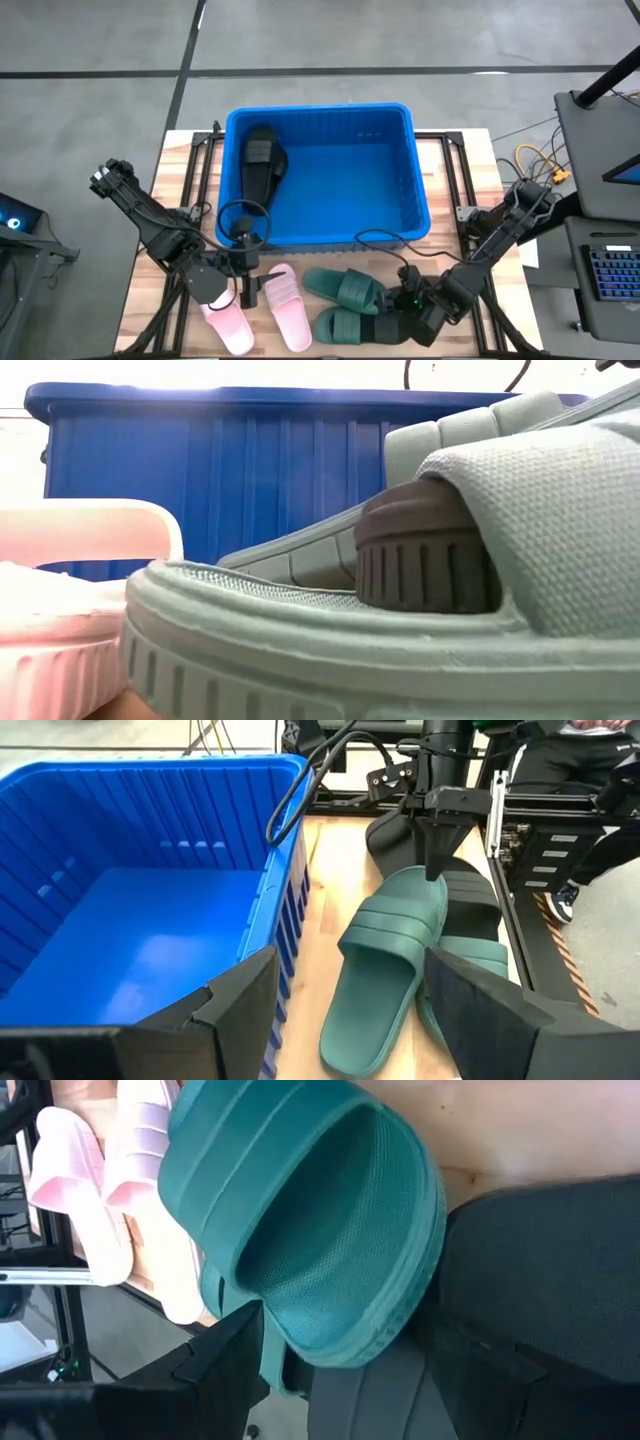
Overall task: Pick and place slides into bin
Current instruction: Put the green slipper into the blue bin
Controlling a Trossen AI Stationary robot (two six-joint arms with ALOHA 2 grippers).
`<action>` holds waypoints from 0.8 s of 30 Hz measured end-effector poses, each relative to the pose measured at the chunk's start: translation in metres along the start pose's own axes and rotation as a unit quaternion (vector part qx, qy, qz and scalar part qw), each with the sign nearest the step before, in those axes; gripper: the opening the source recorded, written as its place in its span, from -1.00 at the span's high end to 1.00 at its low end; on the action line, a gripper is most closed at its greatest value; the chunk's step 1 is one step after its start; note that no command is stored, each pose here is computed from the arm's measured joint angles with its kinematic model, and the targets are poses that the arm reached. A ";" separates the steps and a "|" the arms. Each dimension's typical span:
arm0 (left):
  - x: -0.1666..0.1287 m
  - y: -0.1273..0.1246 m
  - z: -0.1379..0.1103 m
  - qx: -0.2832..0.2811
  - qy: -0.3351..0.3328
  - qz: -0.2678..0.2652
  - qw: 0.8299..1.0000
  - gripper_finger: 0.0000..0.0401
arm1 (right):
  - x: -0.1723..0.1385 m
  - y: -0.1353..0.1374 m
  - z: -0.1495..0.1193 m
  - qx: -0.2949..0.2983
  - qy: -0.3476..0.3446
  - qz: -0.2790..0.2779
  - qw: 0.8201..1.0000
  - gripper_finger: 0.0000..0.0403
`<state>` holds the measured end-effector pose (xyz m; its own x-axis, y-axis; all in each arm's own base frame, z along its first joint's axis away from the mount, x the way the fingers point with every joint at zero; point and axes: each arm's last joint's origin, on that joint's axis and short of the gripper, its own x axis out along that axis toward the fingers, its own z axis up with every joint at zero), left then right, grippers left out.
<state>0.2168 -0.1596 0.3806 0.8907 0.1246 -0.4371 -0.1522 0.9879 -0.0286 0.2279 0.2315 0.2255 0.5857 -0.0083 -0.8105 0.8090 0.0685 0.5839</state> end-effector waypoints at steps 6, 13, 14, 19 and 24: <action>0.000 0.000 0.000 -0.001 -0.001 0.000 1.000 -0.16 | 0.000 0.001 -0.001 0.003 0.004 0.005 1.000 -0.25; 0.000 0.000 0.001 -0.002 -0.002 -0.001 1.000 -0.16 | 0.000 0.001 -0.001 0.000 0.004 0.005 1.000 -0.16; 0.000 0.000 0.001 -0.003 -0.003 -0.002 1.000 -0.16 | 0.000 0.001 -0.001 0.000 0.004 0.005 1.000 -0.15; 0.000 -0.001 0.001 -0.006 -0.006 -0.003 1.000 -0.16 | -0.001 0.001 -0.001 0.000 0.008 0.002 1.000 -0.10; 0.000 -0.001 0.002 -0.007 -0.009 -0.005 1.000 -0.16 | -0.001 0.001 -0.001 0.000 0.009 0.001 1.000 -0.10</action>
<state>0.2178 -0.1605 0.3825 0.8995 0.1171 -0.4209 -0.1494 0.9878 -0.0446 0.2282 0.2326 0.2263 0.5867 0.0106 -0.8097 0.8074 0.0693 0.5859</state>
